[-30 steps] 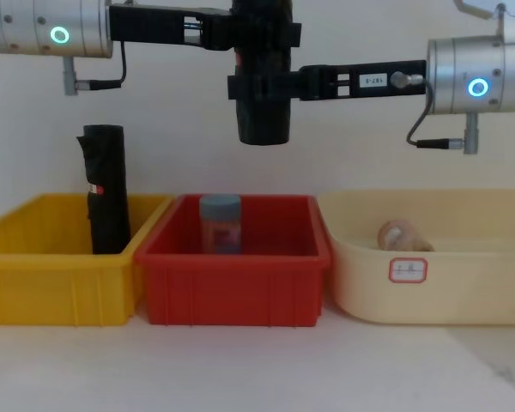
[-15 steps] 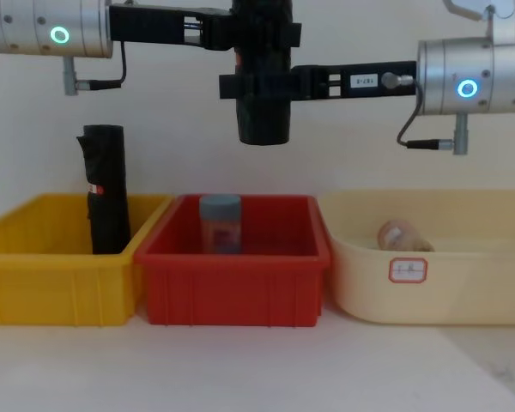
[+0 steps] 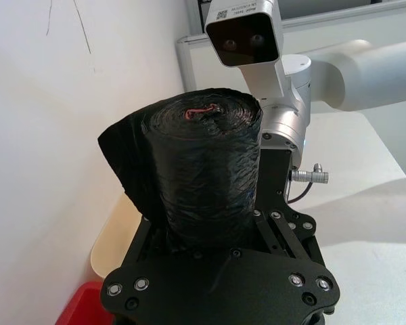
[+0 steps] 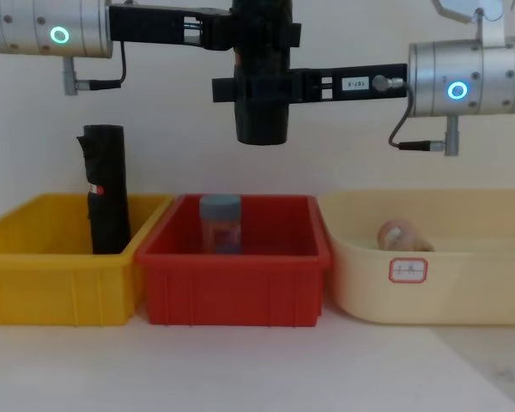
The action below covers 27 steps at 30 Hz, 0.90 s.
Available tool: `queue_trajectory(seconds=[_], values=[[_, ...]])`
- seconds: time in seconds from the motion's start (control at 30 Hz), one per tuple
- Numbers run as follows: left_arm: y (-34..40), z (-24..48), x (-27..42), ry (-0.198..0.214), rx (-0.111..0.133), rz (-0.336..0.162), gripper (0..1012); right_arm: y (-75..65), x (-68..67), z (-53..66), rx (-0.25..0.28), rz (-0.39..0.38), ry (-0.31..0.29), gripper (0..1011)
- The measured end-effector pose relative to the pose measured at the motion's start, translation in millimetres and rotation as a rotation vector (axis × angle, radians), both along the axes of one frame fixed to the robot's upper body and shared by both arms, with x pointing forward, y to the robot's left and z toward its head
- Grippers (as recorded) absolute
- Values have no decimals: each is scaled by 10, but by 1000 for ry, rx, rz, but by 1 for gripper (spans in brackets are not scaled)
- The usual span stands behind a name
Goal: Pick up the garbage bag with the one hand and transfer it to the other hand.
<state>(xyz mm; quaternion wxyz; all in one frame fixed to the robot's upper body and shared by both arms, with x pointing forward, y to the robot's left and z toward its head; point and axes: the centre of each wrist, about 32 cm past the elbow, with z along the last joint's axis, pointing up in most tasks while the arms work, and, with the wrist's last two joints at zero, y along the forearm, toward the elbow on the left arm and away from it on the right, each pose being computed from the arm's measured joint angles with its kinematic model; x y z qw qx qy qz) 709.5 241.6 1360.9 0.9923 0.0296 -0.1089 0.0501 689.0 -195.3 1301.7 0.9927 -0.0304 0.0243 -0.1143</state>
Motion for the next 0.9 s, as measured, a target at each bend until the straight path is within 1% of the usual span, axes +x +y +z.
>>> queue_trajectory(seconds=[0.17,0.27,0.3,0.33,0.4,0.43,0.47,0.53,0.57,0.63,0.67,0.9], values=[[0,0,0,0,0,0,418,9,9,-5,-1,0,1,993],[0,0,0,0,0,0,418,15,12,-6,-1,0,0,908],[0,0,0,0,0,0,418,16,13,-6,-1,0,0,908],[0,0,0,0,0,0,418,19,14,-5,-1,1,0,874],[0,0,0,0,0,0,418,20,15,-6,-1,1,0,840],[0,0,0,0,0,0,418,21,16,-6,-2,1,0,792],[0,0,0,0,0,0,418,21,16,-7,-2,1,0,766],[-1,0,0,0,0,-1,418,23,17,-8,-2,0,0,740],[-1,0,0,0,0,-1,418,24,18,-8,-2,0,0,677],[-1,0,0,0,0,-2,418,25,18,-9,-2,0,1,637],[-1,0,0,0,0,-2,418,26,19,-9,-3,0,1,592],[-1,0,0,0,0,-2,418,30,21,-10,-3,1,1,536]])
